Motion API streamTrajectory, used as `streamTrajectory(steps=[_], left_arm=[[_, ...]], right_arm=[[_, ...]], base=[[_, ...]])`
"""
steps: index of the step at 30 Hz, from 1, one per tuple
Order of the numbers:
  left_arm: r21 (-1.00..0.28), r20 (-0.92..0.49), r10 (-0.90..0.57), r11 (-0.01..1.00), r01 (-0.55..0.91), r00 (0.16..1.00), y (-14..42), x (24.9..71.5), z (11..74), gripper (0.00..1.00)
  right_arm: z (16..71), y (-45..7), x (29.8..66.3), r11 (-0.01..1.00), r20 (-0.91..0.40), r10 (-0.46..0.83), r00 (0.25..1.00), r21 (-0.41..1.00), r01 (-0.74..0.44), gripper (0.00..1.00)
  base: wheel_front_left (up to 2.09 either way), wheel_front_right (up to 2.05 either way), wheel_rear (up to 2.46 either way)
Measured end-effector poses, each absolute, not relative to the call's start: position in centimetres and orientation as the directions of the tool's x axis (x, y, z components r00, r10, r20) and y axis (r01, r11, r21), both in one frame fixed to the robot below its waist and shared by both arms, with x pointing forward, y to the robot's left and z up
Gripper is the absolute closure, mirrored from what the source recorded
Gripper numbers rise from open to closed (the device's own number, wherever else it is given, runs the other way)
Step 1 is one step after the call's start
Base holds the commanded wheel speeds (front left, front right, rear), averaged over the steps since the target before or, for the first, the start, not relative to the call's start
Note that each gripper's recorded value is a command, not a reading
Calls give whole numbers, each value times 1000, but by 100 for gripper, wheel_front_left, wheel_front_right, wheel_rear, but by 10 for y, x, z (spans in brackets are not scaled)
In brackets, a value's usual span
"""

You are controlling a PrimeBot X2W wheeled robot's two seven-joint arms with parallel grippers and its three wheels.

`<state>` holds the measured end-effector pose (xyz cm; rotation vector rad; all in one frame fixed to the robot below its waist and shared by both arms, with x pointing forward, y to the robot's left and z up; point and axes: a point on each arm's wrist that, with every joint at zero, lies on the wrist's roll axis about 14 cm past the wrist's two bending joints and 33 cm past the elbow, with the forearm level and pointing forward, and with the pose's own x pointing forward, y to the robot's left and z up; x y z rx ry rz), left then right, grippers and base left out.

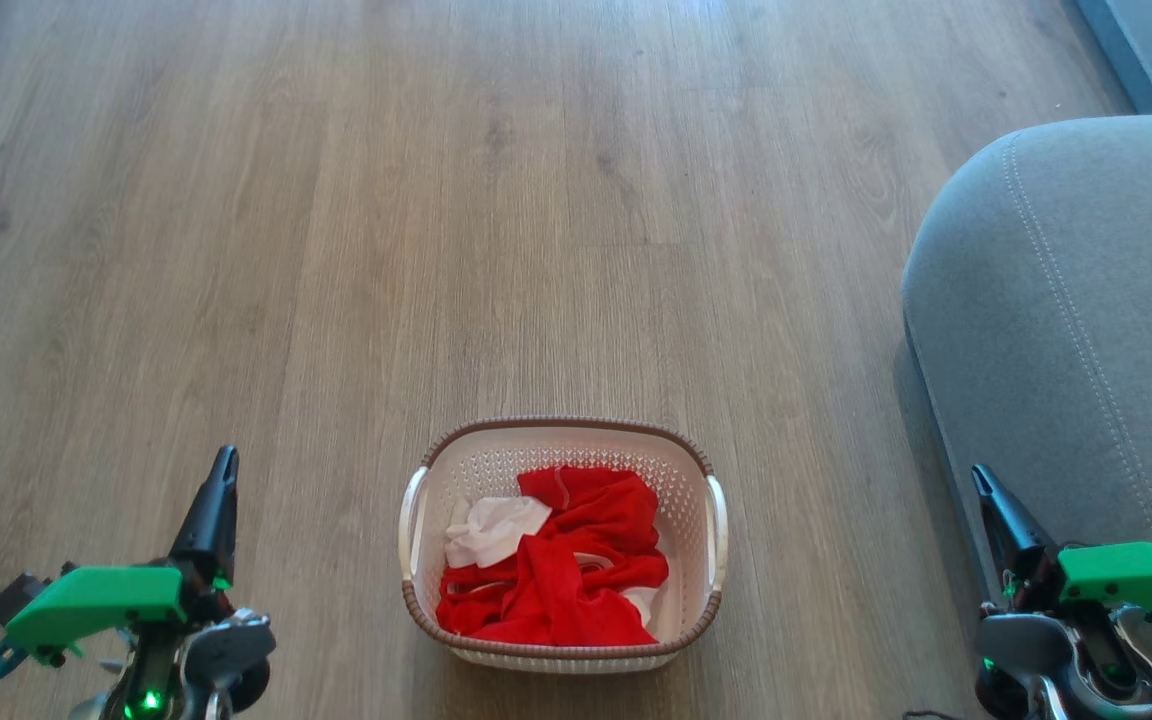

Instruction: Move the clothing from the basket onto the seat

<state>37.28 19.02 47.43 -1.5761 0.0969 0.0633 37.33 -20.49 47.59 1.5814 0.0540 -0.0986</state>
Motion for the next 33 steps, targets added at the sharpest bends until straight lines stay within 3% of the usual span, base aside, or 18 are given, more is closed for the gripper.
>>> streamTrajectory(steps=[22, 23, 29, 33], left_arm=[[-995, -102, -22, -6, -102, 995, 190, 373, 474, 100], [-995, -102, -21, -6, -102, 995, 190, 373, 474, 0], [-978, -210, -17, -12, -210, 978, 191, 352, 439, 0], [-977, -214, -10, -11, -214, 977, 191, 352, 438, 0]], right_arm=[[476, -205, 373, -13, -97, -28, 995, 995, 97, 100], [476, -205, 373, -13, -97, -28, 995, 995, 97, 0], [444, -203, 357, -23, -194, -27, 981, 981, 193, 0], [444, -202, 356, -21, -195, -25, 981, 981, 194, 0]], base=[[0, 0, 0], [0, 0, 0], [0, 0, 0], [0, 0, 0]])
